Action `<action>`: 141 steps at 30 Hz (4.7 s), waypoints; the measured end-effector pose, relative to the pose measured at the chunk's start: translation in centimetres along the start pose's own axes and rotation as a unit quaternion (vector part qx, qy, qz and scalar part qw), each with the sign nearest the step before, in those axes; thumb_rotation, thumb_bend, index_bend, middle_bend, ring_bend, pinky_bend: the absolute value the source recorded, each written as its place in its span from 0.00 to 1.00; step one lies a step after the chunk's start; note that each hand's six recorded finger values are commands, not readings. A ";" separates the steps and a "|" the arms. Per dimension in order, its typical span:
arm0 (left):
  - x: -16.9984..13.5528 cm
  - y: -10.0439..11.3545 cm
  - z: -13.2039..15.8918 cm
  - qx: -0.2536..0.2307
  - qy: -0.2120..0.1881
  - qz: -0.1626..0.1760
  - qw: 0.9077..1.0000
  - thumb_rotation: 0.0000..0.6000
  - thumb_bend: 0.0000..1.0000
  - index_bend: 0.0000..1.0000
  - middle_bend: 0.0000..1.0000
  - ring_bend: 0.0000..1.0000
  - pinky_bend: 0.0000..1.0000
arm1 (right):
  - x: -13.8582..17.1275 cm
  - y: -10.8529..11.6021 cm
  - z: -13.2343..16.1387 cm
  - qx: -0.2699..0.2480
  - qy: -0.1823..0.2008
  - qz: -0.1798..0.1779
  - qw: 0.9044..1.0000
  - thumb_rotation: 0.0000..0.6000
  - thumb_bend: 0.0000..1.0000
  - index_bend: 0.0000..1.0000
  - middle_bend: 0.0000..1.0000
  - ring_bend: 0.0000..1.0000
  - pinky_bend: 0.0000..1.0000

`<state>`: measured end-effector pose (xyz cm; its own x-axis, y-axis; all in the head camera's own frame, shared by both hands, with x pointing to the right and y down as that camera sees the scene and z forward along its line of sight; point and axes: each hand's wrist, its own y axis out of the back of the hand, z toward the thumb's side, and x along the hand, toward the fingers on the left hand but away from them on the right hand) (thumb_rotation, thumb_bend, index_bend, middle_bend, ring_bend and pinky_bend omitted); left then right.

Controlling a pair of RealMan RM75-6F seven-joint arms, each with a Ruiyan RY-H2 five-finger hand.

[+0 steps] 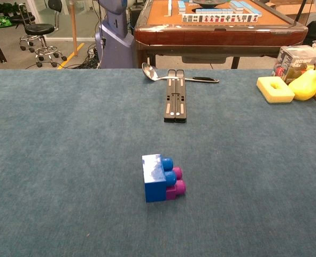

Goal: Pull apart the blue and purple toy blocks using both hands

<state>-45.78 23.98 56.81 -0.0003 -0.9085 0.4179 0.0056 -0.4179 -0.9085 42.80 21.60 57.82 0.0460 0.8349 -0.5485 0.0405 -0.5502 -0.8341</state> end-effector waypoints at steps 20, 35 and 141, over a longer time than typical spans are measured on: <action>2.7 2.1 9.1 -0.090 -0.093 0.001 0.992 1.00 0.13 0.21 0.68 0.68 0.90 | -0.7 0.5 0.0 -0.002 0.005 -0.005 1.000 1.00 0.00 0.07 0.24 0.19 0.44; 6.4 1.5 23.7 -0.145 -0.252 -0.028 0.956 1.00 0.00 0.20 1.00 1.00 1.00 | -0.6 0.6 -0.7 0.001 -0.006 -0.001 1.000 1.00 0.00 0.09 0.24 0.19 0.44; 9.7 -9.7 34.6 0.001 -0.287 -0.204 0.936 1.00 0.00 0.44 1.00 0.99 1.00 | -0.7 -2.2 -2.0 -0.039 -0.015 0.022 0.999 1.00 0.00 0.11 0.24 0.20 0.44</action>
<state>-11.21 19.30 69.83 0.5347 -0.5216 0.6649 0.1237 -0.7300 -0.6721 44.67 22.18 60.19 0.0202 0.8095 -0.5868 0.1164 -0.5848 -0.8028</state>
